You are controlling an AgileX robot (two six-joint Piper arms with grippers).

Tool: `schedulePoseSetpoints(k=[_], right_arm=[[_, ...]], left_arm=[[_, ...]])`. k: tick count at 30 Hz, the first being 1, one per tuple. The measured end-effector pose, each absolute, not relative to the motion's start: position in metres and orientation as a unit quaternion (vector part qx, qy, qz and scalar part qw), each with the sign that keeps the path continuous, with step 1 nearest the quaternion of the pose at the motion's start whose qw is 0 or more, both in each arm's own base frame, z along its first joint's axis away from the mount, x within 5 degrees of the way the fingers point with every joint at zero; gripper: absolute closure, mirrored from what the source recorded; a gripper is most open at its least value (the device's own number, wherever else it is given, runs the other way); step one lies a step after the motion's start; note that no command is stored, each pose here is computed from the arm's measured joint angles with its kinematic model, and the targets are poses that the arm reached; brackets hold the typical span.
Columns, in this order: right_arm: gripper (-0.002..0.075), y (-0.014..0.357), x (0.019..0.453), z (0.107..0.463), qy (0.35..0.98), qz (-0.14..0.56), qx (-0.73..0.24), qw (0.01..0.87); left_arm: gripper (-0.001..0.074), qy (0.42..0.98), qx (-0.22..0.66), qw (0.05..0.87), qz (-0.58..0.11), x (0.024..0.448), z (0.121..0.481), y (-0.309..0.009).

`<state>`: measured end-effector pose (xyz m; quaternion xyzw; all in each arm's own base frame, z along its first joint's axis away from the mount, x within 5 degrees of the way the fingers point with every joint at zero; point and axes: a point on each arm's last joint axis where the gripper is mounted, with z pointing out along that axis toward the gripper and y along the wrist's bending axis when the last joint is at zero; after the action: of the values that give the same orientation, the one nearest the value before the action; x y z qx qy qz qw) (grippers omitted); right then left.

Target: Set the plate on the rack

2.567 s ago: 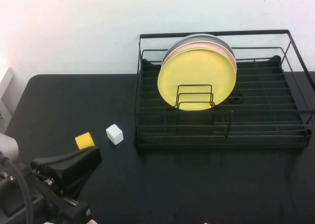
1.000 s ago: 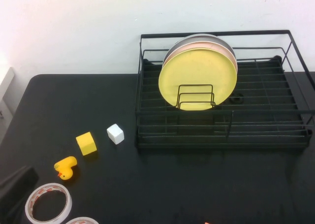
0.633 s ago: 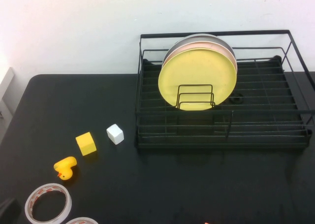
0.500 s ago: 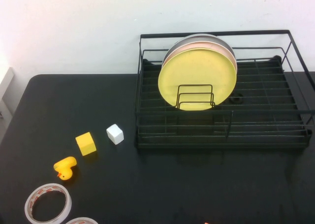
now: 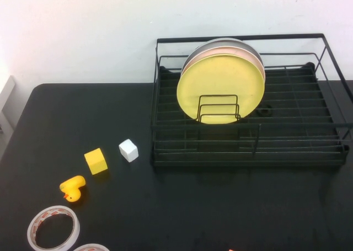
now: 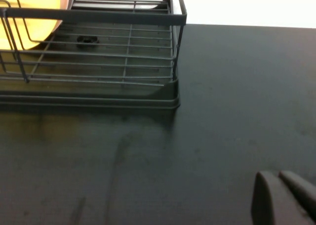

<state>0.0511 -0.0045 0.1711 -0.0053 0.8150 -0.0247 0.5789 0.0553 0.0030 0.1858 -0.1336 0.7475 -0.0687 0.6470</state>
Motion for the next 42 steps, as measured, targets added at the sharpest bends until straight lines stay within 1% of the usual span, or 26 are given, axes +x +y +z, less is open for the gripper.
schedulePoseSetpoints(k=[4,10,15,21,27,42], right_arm=[[0.0728,-0.004,0.051,0.171,0.815,-0.025,-0.005,0.579],[0.0728,-0.004,0.051,0.171,0.815,-0.025,-0.005,0.579],[0.0728,-0.004,0.051,0.171,0.815,-0.025,-0.005,0.579],[0.0728,-0.004,0.051,0.171,0.815,-0.024,-0.005,0.579],[0.0728,-0.004,0.051,0.171,0.815,-0.024,-0.005,0.579],[0.0728,-0.004,0.051,0.171,0.815,-0.024,-0.005,0.579]], left_arm=[[0.0737,0.753,-0.114,0.644,-0.076,0.055,0.185,0.001],[0.0737,0.778,-0.049,0.615,-0.118,0.054,0.180,-0.008],[0.0737,0.789,-0.018,0.603,-0.117,0.052,0.178,-0.010],[0.0737,0.790,-0.012,0.603,-0.111,0.052,0.178,-0.010],[0.0737,0.790,-0.031,0.605,-0.097,0.053,0.177,-0.008],[0.0737,0.791,-0.031,0.604,-0.096,0.053,0.177,-0.008]])
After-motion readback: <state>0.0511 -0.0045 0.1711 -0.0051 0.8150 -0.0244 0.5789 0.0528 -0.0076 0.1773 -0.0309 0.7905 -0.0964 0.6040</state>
